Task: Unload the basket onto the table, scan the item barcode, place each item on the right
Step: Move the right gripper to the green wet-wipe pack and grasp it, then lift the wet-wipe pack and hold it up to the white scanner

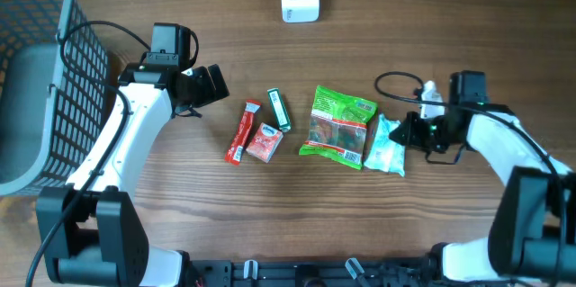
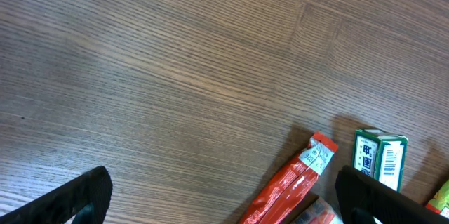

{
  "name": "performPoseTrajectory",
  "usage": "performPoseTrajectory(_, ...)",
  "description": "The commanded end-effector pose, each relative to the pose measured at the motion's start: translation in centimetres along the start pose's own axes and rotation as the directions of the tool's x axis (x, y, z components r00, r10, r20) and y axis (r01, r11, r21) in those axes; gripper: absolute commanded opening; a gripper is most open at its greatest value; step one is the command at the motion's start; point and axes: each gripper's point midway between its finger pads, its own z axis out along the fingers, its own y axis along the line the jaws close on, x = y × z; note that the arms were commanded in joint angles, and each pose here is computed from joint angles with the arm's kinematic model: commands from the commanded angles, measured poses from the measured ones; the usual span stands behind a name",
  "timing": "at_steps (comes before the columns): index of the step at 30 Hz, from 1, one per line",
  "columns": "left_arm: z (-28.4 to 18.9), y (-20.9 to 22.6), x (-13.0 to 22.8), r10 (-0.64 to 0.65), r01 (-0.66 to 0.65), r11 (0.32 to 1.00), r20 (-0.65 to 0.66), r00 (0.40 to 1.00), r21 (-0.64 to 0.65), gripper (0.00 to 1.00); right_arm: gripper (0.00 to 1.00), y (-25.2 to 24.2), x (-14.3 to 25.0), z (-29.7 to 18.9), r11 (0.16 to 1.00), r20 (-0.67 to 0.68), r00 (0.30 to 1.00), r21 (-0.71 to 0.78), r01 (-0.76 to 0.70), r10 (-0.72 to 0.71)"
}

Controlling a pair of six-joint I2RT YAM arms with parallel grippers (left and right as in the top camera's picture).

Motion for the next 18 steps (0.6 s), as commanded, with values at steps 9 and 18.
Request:
performPoseTrajectory(9,0.2,0.1,-0.1,0.003,-0.003,1.000,-0.003,1.000,-0.008,1.00,0.04,12.7,-1.1,-11.1,0.885,0.263,0.959,-0.412,0.214,-0.110)
performPoseTrajectory(18,0.2,0.1,-0.1,0.003,-0.003,1.000,-0.003,1.000,-0.008,1.00,0.04,18.0,0.6,-10.8,0.877,0.151,0.983,-0.453,0.159,-0.101)
